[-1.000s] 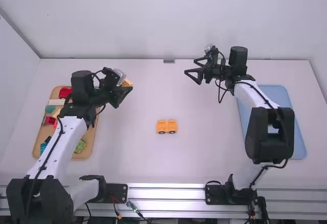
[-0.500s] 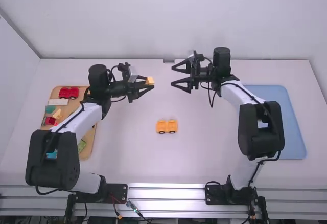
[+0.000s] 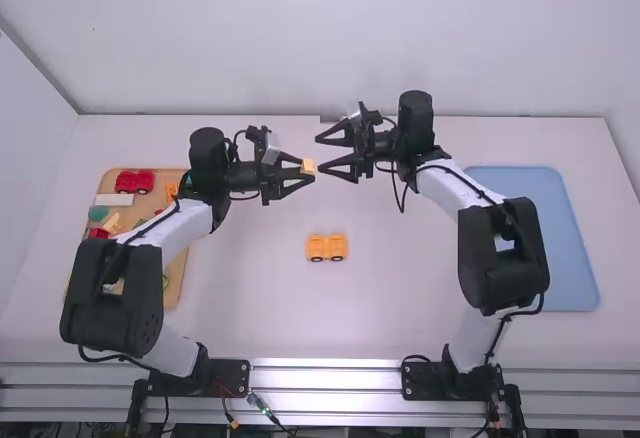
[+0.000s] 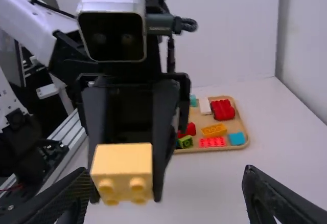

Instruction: Assemble lego blocks to make yellow taxi

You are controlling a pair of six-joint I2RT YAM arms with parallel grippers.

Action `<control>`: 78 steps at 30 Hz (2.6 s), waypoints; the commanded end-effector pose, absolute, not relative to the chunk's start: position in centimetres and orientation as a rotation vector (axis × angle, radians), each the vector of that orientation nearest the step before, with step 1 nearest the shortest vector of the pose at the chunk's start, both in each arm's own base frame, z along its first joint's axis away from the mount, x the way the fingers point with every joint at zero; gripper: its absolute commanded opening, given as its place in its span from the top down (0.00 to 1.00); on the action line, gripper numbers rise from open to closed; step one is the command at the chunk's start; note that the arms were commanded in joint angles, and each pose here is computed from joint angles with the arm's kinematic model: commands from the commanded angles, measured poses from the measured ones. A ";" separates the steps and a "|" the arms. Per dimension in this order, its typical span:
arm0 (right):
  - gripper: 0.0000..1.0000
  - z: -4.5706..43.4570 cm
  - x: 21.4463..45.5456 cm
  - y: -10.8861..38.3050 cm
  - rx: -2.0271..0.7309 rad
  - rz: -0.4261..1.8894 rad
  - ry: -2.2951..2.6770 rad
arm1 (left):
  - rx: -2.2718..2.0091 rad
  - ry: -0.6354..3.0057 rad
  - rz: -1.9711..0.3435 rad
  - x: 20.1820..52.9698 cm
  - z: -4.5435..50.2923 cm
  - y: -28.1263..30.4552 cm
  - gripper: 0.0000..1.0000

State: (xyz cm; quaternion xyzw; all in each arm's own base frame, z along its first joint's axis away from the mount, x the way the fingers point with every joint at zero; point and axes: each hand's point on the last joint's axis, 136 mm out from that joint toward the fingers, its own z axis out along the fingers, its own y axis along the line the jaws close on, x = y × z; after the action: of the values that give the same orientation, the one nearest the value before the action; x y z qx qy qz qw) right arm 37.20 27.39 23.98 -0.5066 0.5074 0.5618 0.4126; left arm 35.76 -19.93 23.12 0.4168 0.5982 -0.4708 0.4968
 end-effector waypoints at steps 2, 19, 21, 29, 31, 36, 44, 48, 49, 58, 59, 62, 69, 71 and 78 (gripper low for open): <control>0.24 25.4 36.5 27.6 -1.307 1.461 1.234 | 1.022 1.448 -1.142 35.5 22.7 -20.1 0.87; 0.40 25.3 35.2 29.2 -1.336 1.502 1.227 | 1.020 1.427 -1.097 36.0 23.1 -20.1 0.86; 0.44 25.3 35.2 29.2 -1.337 1.501 1.226 | 1.025 1.419 -1.094 35.9 23.2 -20.1 0.86; 0.51 25.3 35.2 29.2 -1.337 1.501 1.225 | 1.023 1.420 -1.093 36.0 23.2 -20.1 0.85; 0.53 25.3 35.2 29.2 -1.338 1.502 1.225 | 1.024 1.419 -1.094 35.9 23.2 -20.1 0.85; 0.58 25.3 34.8 29.7 -1.352 1.511 1.213 | 1.023 1.420 -1.092 36.0 23.2 -20.1 0.85; 0.66 25.4 34.4 30.1 -1.365 1.512 1.198 | 1.024 1.420 -1.093 36.0 23.2 -20.1 0.82; 0.72 25.4 34.4 30.1 -1.364 1.515 1.201 | 1.024 1.419 -1.094 35.9 23.2 -20.1 0.80; 0.73 25.4 34.4 30.1 -1.364 1.515 1.201 | 1.025 1.419 -1.094 35.9 23.2 -20.1 0.79; 0.75 25.4 34.4 30.1 -1.364 1.513 1.200 | 1.024 1.419 -1.093 36.0 23.2 -20.1 0.21; 0.75 25.4 34.4 30.1 -1.364 1.513 1.200 | 1.024 1.419 -1.093 36.0 23.2 -20.1 0.21; 0.76 25.3 34.8 30.3 -1.348 1.493 1.217 | 1.024 1.420 -1.095 35.9 23.2 -20.1 0.01; 0.85 24.1 40.4 29.2 -1.083 1.319 1.484 | 0.936 1.549 -1.098 36.8 21.5 -19.3 0.01; 0.86 23.7 41.5 28.6 -1.028 1.276 1.541 | 0.888 1.612 -1.060 37.6 20.6 -18.7 0.01; 0.85 21.3 43.9 25.5 -0.887 0.951 1.810 | 0.768 1.807 -0.889 39.6 17.1 -16.8 0.01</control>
State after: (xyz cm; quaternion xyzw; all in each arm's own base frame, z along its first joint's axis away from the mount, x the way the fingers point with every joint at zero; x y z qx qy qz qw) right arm 42.14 26.33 17.79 -0.3432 0.7301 0.4644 0.3656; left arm 38.43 -17.98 18.07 0.3290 0.7179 -0.4048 0.4610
